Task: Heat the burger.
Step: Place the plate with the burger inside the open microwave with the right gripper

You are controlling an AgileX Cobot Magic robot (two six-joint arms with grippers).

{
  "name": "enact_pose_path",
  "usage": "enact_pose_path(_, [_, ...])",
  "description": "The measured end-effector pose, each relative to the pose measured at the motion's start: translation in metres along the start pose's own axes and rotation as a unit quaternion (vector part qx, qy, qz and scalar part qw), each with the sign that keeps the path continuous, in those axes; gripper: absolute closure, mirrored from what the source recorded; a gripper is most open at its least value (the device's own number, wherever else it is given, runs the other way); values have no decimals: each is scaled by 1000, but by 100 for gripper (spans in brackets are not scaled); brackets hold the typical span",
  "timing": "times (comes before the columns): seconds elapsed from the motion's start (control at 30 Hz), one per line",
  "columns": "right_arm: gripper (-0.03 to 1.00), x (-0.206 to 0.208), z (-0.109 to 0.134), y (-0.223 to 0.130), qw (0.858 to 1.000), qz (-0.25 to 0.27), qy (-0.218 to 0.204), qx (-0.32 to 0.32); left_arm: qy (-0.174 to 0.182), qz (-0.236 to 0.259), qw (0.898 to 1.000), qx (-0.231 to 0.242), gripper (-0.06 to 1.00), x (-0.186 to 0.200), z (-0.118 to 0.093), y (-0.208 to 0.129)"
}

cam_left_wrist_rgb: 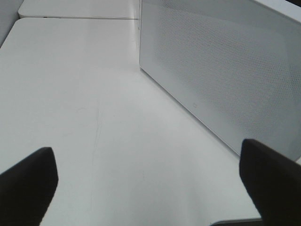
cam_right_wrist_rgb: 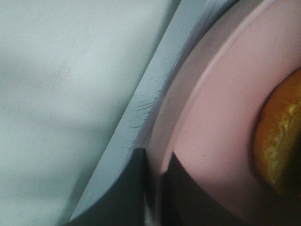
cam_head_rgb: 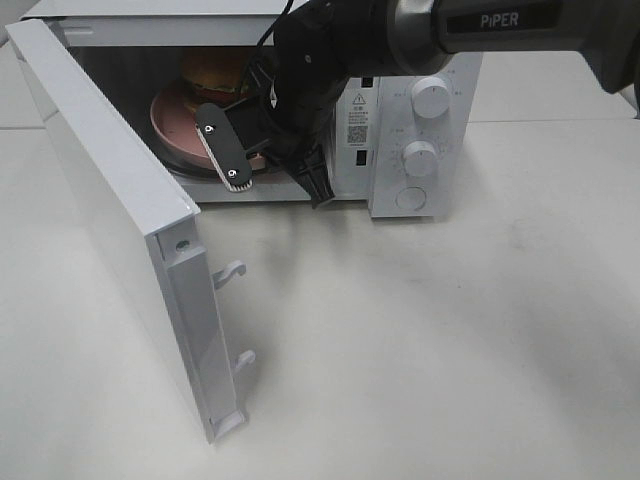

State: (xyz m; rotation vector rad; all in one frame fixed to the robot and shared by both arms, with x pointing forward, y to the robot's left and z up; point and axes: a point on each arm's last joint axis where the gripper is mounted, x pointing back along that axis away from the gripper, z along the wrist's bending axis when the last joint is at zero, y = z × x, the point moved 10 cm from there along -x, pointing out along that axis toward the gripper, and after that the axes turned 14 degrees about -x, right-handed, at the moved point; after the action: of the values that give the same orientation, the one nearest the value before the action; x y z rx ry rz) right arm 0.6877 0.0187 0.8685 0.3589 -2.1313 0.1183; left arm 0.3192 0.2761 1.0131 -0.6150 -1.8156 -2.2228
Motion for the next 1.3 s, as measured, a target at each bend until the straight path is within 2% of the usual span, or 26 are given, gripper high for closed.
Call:
enact_pose_path(0.27, [91, -9, -2, 3, 1000, -3, -6, -9, 0, 0, 1000, 0, -4, 0, 0, 0])
enact_pose_path(0.43, [86, -11, -7, 2, 1000, -9, -17, -24, 2, 1, 1000, -1, -4, 0, 1, 0])
enact_pose_path(0.5, [83, -11, -9, 2, 999, -10, -20, -31, 2, 1, 1000, -1, -4, 0, 1, 0])
enact_pose_path(0.57, [74, -10, -18, 3, 998, -17, -39, -45, 2, 1, 1000, -1, -4, 0, 1, 0])
enact_pose_path(0.63, [72, -10, -19, 3, 998, -18, -41, -49, 2, 1, 1000, -1, -4, 0, 1, 0])
enact_pose_path(0.67, [66, -9, -20, 3, 997, -20, -44, -59, 2, 1, 1000, -1, -4, 0, 1, 0])
enact_pose_path(0.83, [58, -9, -21, 3, 996, -20, -44, -81, 2, 1, 1000, -1, -4, 0, 1, 0])
enact_pose_path(1.03, [57, -9, -21, 3, 993, -21, -43, -110, 2, 1, 1000, -1, -4, 0, 1, 0])
enact_pose_path(1.1, [57, -9, -20, 4, 989, -26, -40, -143, 2, 1, 1000, -1, -4, 0, 1, 0])
enact_pose_path(1.3, [57, -7, -21, 6, 981, -31, -40, -185, 2, 1, 1000, -1, -4, 0, 1, 0])
